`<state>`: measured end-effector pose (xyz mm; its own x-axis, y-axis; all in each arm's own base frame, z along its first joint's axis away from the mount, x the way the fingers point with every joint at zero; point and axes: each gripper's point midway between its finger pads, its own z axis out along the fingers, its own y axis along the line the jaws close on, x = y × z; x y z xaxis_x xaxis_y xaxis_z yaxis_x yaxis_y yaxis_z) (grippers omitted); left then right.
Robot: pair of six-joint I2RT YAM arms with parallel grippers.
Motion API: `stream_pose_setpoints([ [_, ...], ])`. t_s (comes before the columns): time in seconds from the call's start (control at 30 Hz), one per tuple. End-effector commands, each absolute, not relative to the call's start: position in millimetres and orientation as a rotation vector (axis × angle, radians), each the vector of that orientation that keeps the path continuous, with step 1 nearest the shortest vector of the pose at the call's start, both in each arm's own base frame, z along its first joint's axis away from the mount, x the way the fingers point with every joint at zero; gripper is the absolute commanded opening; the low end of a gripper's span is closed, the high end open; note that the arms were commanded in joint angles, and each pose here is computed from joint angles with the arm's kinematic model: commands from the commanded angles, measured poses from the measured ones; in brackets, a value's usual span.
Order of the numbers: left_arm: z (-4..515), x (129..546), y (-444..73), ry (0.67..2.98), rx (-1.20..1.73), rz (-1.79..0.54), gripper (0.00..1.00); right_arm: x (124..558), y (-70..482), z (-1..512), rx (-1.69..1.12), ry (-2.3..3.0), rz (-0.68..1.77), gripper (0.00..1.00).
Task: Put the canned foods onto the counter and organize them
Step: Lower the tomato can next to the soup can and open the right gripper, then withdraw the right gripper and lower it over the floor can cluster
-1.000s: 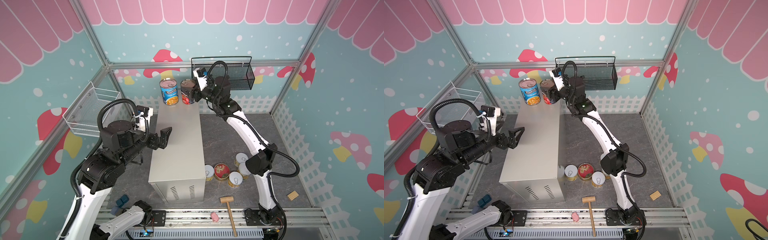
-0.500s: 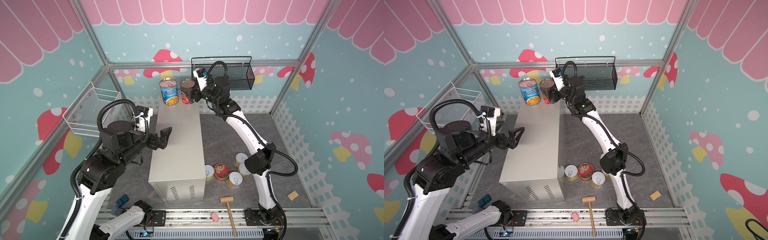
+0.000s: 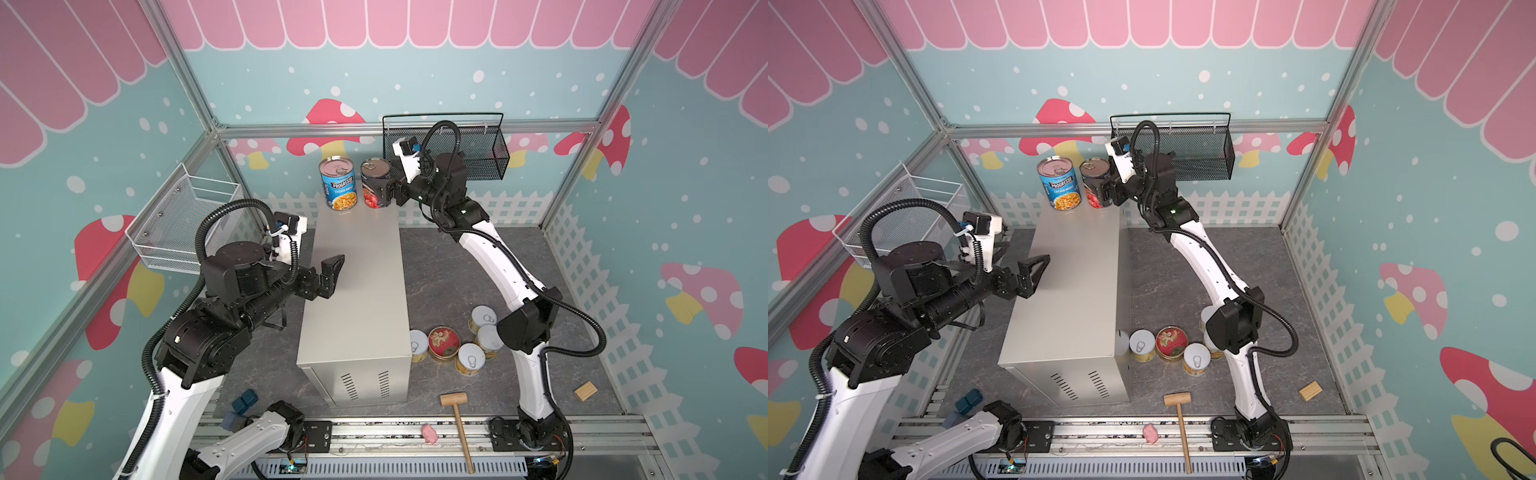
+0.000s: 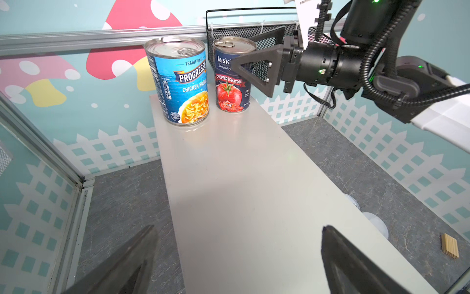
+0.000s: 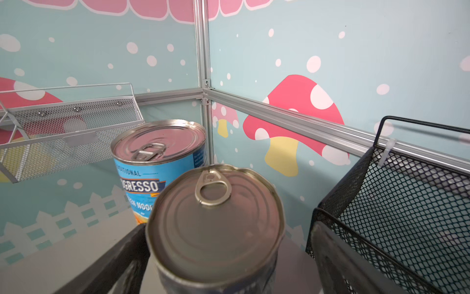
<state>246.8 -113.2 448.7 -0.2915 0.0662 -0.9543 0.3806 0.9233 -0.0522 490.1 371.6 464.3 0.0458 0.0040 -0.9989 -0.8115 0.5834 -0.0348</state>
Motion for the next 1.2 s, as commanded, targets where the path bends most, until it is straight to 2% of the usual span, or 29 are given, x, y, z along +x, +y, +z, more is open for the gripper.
stream_pose_setpoints([
  [0.0, 449.4, 245.4, -114.8, 1.839, 0.352, -0.321, 0.99, 457.8, 356.9, 498.2, -0.765, 1.337, 0.729, 0.99],
  [0.2, 446.3, 236.2, -128.9, 1.835, 0.436, -0.391, 0.99, 409.3, 323.8, 475.1, -0.765, 1.436, 0.718, 0.99],
  [0.33, 439.9, 214.3, -161.3, 1.83, 0.612, -0.554, 0.99, 374.9, 280.5, 433.9, -0.673, 1.557, 0.64, 0.99],
  [0.5, 423.7, 192.7, -201.4, 1.871, 0.81, -0.706, 0.99, 346.6, 210.6, 363.7, -0.427, 1.785, 0.461, 0.99],
  [0.67, 412.0, 182.3, -228.9, 1.865, 0.93, -0.697, 0.99, 322.0, 153.1, 275.5, -0.179, 2.079, 0.281, 0.99],
  [0.93, 407.3, 177.2, -249.3, 1.823, 0.973, -0.735, 0.99, 261.8, 96.5, 169.9, 0.17, 2.325, 0.191, 0.99],
  [1.03, 404.1, 178.0, -255.6, 1.824, 0.991, -0.748, 0.99, 241.2, 73.9, 145.1, 0.261, 2.393, 0.088, 1.0],
  [1.17, 403.8, 179.4, -261.1, 1.815, 1.011, -0.753, 0.99, 228.9, 66.3, 138.5, 0.302, 2.39, 0.064, 0.99],
])
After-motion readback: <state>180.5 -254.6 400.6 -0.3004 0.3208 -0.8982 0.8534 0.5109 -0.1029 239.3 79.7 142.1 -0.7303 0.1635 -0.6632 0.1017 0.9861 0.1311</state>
